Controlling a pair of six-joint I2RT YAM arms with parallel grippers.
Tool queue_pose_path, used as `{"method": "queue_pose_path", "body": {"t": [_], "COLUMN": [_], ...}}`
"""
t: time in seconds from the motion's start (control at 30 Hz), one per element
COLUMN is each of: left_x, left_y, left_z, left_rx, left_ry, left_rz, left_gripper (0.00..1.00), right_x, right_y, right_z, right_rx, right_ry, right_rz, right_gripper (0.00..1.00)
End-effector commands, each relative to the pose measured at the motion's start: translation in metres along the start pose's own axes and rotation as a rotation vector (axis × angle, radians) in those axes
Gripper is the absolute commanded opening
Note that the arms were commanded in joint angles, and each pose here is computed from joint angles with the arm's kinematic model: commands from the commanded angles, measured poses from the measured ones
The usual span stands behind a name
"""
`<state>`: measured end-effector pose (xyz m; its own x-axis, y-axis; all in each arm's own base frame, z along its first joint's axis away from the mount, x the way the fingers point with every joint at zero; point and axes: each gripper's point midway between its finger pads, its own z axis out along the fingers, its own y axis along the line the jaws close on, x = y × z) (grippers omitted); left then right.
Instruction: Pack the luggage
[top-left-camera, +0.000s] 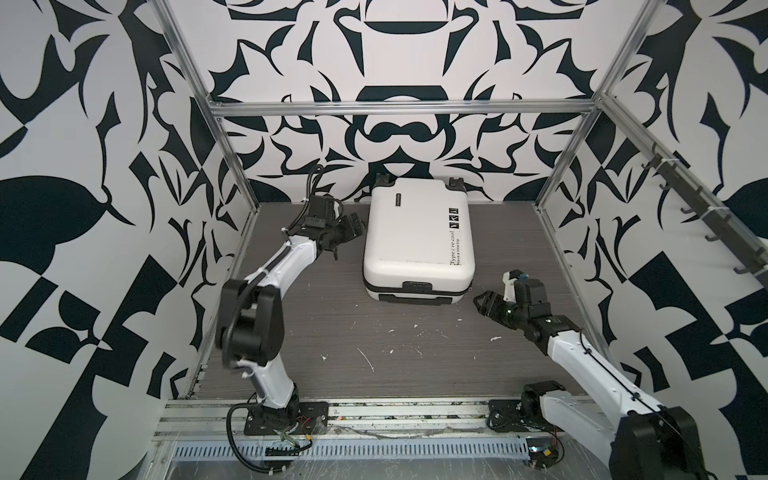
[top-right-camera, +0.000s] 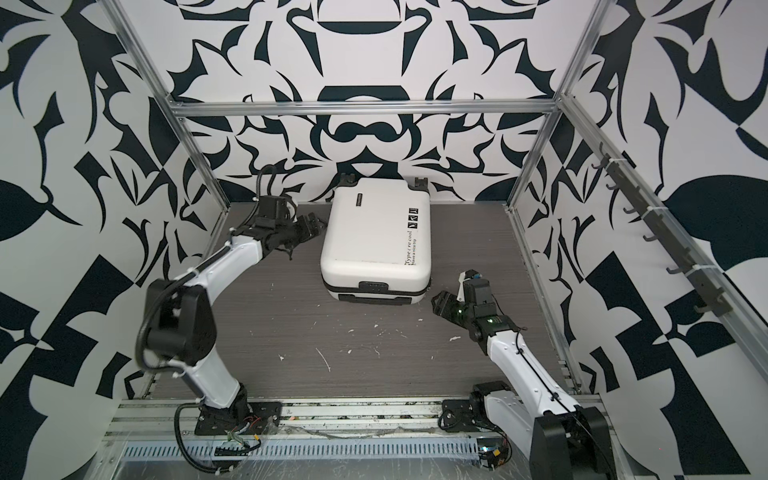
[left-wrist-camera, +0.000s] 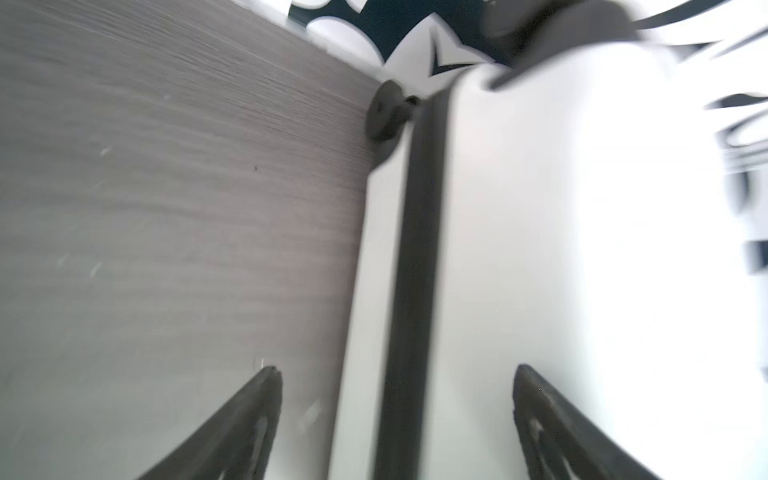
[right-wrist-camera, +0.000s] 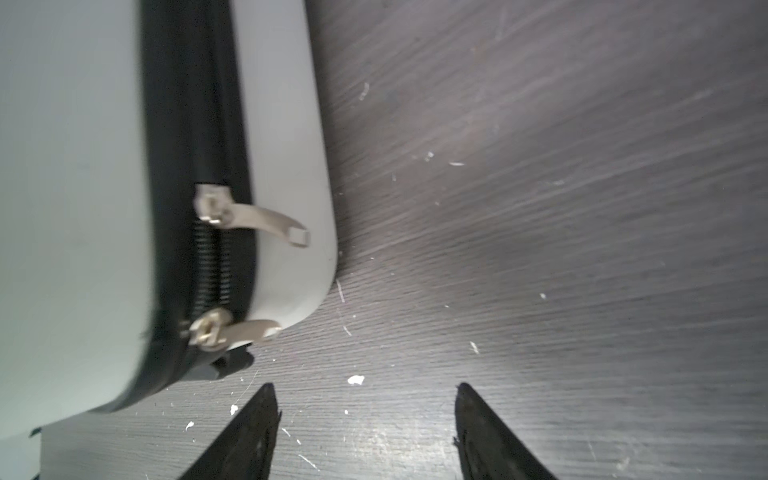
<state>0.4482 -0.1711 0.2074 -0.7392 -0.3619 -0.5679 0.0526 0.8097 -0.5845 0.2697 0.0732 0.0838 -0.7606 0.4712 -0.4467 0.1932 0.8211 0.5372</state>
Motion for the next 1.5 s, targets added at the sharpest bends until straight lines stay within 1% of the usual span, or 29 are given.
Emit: {"method": "queue_pose_path", "body": {"t": [0.0,0.1,0.2,0.3,0.4,0.5,0.63,0.7,0.83,0.93,1.1,1.27,1.47], "left_x": [0.011,0.067,0.131,0.189,0.227,0.248,0.261,0.26,0.257,0.256,0.252,0.249,0.239], "left_y": [-0.025,-0.035,-0.037,-0.04,-0.045,-0.052,-0.055,-0.057,-0.069,-0.074,-0.066,-0.051,-0.035], "left_z": [-0.061,-0.09,-0.102,-0.107,-0.113,-0.108,-0.084,-0.075,-0.06,-0.049,-0.042,-0.038,-0.035], "left_rx": [0.049,0.075,0.071,0.072,0.064,0.079,0.143,0.167,0.186,0.211,0.213,0.181,0.16], "left_ry": [-0.089,-0.068,0.012,0.074,0.092,0.092,0.083,0.056,0.034,0.04,0.03,0.023,0.008], "left_rz": [-0.005,-0.004,-0.036,-0.071,-0.083,-0.119,-0.244,-0.278,-0.292,-0.324,-0.37,-0.376,-0.394], "left_gripper": [0.89,0.89,0.89,0.88,0.88,0.88,0.89,0.89,0.93,0.93,0.92,0.92,0.92], "right_x": [-0.008,-0.014,-0.023,-0.033,-0.041,-0.045,-0.041,-0.037,-0.025,-0.016,-0.004,0.006,0.021], "right_y": [0.0,-0.006,-0.001,0.006,0.008,0.013,0.022,0.028,0.041,0.051,0.072,0.095,0.124], "right_z": [0.005,0.015,0.026,0.035,0.041,0.046,0.048,0.049,0.053,0.056,0.06,0.065,0.071], "right_rx": [-0.035,-0.037,-0.071,-0.096,-0.105,-0.121,-0.127,-0.127,-0.126,-0.136,-0.15,-0.167,-0.188], "right_ry": [-0.011,-0.008,-0.002,-0.004,-0.015,-0.015,-0.012,-0.009,0.005,0.015,0.028,0.047,0.069], "right_rz": [0.051,0.109,0.15,0.179,0.202,0.215,0.203,0.185,0.147,0.126,0.076,0.028,-0.028], "right_gripper": [0.66,0.67,0.69,0.69,0.68,0.67,0.67,0.67,0.67,0.67,0.66,0.66,0.65]}}
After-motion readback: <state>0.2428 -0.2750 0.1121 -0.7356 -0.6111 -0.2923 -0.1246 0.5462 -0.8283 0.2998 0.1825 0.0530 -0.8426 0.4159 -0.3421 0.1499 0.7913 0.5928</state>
